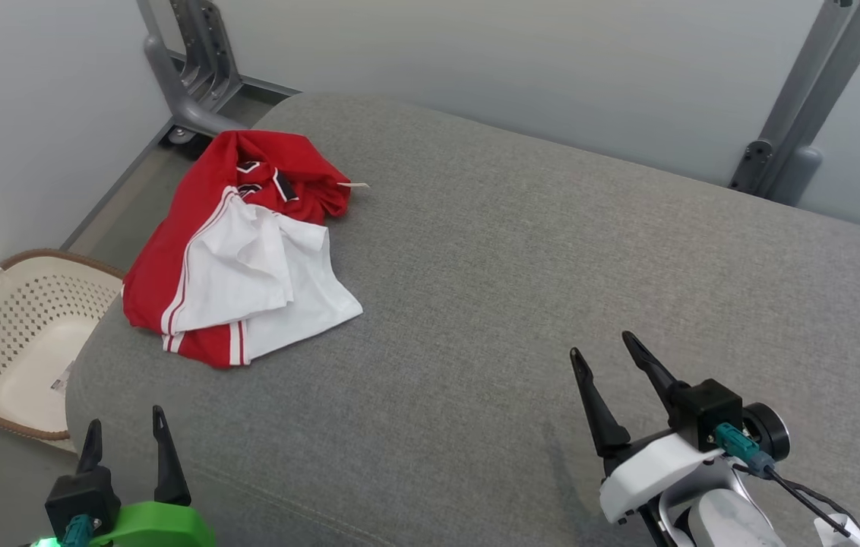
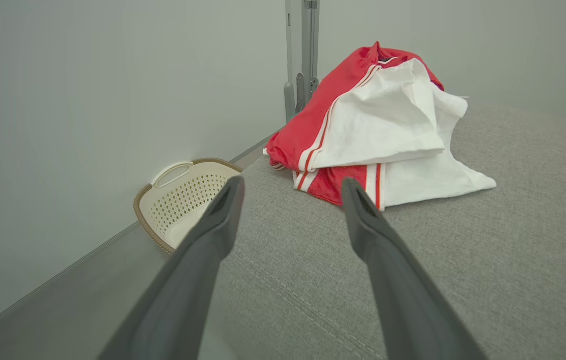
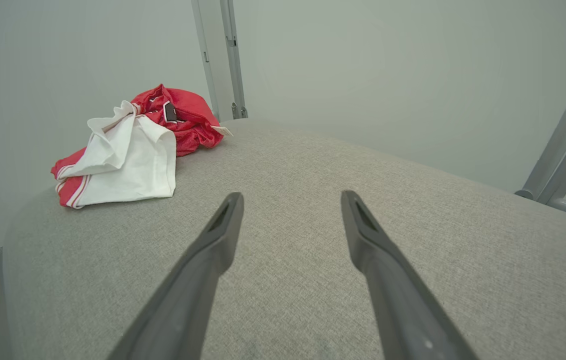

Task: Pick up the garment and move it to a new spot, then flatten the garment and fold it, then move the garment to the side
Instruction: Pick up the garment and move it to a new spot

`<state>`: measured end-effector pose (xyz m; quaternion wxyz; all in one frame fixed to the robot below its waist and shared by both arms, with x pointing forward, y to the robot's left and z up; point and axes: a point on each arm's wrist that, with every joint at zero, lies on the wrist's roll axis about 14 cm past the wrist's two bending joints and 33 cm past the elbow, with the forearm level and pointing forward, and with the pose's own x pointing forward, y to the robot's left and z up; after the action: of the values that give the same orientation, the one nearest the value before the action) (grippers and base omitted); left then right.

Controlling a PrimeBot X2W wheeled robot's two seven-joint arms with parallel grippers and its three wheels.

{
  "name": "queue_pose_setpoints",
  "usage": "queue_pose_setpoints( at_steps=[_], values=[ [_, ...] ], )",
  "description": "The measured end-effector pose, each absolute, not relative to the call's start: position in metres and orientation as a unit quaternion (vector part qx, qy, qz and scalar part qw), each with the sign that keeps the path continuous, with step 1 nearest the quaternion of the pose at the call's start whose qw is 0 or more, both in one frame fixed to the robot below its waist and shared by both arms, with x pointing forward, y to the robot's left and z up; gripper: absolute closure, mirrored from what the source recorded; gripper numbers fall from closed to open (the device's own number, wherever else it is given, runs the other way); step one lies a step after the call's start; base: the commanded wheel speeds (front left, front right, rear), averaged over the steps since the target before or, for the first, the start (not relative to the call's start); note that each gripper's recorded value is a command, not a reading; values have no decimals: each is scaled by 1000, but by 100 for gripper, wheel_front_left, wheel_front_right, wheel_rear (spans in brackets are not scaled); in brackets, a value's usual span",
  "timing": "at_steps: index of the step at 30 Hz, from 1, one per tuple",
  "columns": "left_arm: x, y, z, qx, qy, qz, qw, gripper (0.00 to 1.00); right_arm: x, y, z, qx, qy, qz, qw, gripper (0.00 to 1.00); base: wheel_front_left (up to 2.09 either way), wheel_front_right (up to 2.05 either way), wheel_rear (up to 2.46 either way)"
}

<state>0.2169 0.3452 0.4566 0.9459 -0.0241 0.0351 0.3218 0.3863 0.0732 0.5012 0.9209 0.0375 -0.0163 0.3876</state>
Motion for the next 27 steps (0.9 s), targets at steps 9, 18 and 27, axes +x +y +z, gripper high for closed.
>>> queue_pose_setpoints(
  at_steps=[9, 18, 27],
  values=[
    [228, 349, 453, -55, 39, 332, 941, 0, 395, 80, 493, 38, -10, 396, 917, 0, 0, 0, 0],
    [292, 359, 458, -51, 43, 301, 951, 0, 425, 59, 475, 20, -4, 385, 923, 0, 0, 0, 0],
    [355, 368, 446, -12, 84, 259, 962, 0, 446, 37, 446, 15, 20, 370, 929, 0, 0, 0, 0]
  ],
)
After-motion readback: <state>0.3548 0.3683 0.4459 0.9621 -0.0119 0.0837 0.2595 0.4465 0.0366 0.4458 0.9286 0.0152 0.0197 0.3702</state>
